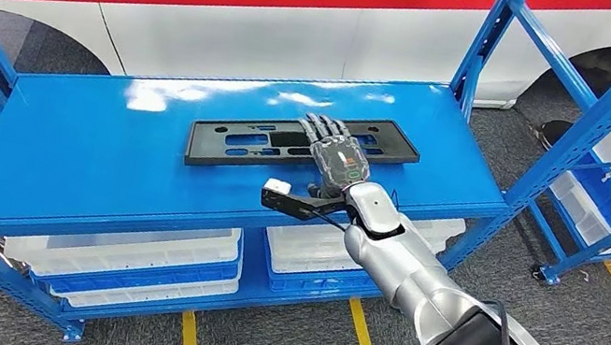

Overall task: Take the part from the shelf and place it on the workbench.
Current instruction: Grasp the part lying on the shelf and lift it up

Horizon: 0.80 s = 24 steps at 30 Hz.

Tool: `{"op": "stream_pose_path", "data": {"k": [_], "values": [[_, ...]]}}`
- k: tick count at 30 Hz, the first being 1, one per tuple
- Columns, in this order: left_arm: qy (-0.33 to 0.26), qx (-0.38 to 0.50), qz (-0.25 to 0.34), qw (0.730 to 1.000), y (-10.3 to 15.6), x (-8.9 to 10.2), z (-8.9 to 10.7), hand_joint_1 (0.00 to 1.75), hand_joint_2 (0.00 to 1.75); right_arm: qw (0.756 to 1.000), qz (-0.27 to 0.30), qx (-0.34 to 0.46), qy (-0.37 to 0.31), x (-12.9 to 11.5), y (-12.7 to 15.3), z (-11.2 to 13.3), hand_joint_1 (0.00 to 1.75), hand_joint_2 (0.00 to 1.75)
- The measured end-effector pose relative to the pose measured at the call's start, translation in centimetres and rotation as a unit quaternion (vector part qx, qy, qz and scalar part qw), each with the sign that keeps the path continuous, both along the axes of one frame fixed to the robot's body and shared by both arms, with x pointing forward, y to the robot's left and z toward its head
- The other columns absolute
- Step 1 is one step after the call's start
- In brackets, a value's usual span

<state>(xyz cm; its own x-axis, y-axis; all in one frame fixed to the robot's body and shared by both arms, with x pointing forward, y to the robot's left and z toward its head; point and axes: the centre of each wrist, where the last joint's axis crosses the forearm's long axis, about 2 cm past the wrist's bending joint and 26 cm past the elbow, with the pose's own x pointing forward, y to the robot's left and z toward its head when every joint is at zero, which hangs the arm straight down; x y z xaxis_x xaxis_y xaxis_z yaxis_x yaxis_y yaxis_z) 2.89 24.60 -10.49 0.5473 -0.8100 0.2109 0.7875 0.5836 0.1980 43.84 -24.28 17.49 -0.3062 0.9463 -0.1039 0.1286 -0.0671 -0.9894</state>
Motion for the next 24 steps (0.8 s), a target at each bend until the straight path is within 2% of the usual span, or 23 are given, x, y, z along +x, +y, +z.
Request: {"op": "stream_pose_path", "data": {"k": [24], "values": [[0.012,-0.003,0.014,1.0,-0.1,0.3,-0.1,0.0,0.0,0.999,-0.002,-0.04,0.02,-0.5,3.0,-1.5,0.0,1.75]]}}
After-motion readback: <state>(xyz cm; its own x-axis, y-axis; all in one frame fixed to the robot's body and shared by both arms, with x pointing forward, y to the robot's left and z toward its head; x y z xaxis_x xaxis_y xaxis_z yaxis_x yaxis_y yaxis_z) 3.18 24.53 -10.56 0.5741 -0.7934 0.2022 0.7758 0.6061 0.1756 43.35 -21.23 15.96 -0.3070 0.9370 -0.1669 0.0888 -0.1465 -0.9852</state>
